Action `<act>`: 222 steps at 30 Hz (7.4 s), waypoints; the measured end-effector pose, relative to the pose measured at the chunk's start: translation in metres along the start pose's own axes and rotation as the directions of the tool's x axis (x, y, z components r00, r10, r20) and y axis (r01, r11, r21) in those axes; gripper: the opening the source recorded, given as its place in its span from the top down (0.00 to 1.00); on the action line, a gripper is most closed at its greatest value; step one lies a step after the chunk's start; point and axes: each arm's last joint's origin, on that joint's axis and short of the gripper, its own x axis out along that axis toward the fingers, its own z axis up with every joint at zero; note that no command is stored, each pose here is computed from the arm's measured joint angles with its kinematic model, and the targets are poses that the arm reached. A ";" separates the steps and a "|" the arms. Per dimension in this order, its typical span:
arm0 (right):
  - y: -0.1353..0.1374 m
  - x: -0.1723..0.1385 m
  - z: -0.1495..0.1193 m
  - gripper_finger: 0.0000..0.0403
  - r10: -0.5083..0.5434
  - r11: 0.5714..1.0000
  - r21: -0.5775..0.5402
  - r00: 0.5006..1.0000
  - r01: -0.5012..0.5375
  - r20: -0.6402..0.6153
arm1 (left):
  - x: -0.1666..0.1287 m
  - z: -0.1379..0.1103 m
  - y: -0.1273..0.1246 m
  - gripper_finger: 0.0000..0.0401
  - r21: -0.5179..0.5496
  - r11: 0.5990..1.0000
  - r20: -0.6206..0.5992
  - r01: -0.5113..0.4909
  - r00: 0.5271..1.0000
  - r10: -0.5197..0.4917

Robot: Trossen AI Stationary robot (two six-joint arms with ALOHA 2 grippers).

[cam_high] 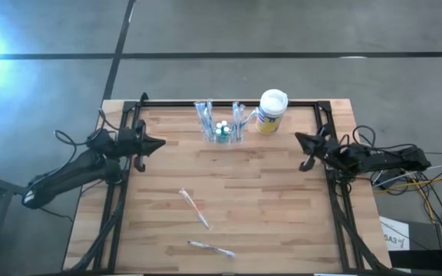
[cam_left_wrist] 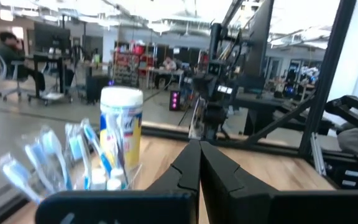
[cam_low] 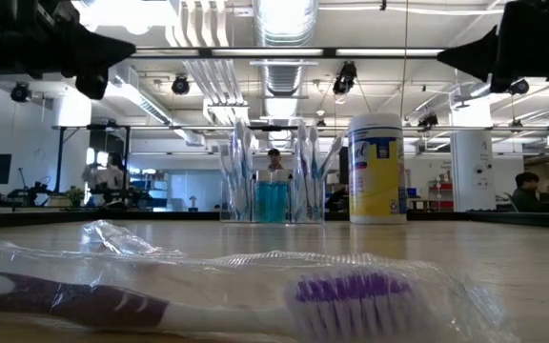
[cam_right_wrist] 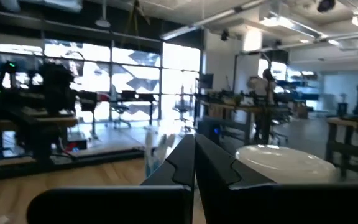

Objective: Pick & Place toothbrushing station
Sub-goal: Put the orange toothbrush into the transparent toothbrush holder

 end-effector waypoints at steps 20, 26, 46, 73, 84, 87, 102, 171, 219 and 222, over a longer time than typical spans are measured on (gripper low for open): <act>0.084 0.109 0.019 0.98 0.188 0.981 0.115 0.891 -0.154 -0.412 | -0.006 0.006 -0.001 0.98 -0.032 0.997 -0.031 -0.069 0.997 0.068; 0.134 0.146 0.000 0.98 0.316 0.949 0.195 0.763 -0.249 -0.564 | -0.006 0.002 -0.001 0.98 -0.044 0.996 -0.069 -0.076 0.995 0.073; 0.291 0.223 -0.063 0.55 0.266 0.962 0.202 0.469 -0.183 -0.842 | -0.007 -0.006 0.000 0.98 -0.133 0.986 -0.141 -0.099 0.987 0.080; 0.329 0.253 -0.145 0.46 0.239 0.967 0.207 0.242 -0.149 -0.940 | -0.006 -0.016 0.002 0.98 -0.159 0.982 -0.168 -0.104 0.983 0.077; 0.322 0.256 -0.141 0.94 0.217 0.953 0.158 0.219 -0.258 -0.951 | -0.006 -0.016 0.002 0.98 -0.166 0.980 -0.166 -0.105 0.983 0.077; 0.319 0.258 -0.136 0.95 0.213 0.946 0.147 0.211 -0.289 -0.954 | -0.006 -0.016 0.002 0.98 -0.163 0.981 -0.166 -0.104 0.983 0.077; 0.269 0.250 0.021 0.97 0.255 0.842 -0.020 0.430 -0.539 -0.866 | -0.006 -0.016 0.002 0.98 -0.135 0.986 -0.164 -0.100 0.983 0.077; 0.039 0.032 0.011 0.97 0.419 0.908 -0.017 0.908 -0.419 -0.020 | 0.027 -0.002 0.001 0.98 0.030 0.996 -0.018 0.083 0.996 -0.082; 0.082 0.179 -0.020 0.97 0.484 0.873 -0.030 0.873 -0.487 -0.063 | 0.137 0.040 -0.012 0.48 0.158 0.951 0.036 0.266 0.961 -0.274; 0.083 0.181 -0.021 0.97 0.485 0.873 -0.024 0.873 -0.487 -0.061 | 0.146 0.037 -0.012 0.48 0.149 0.957 0.032 0.249 0.966 -0.256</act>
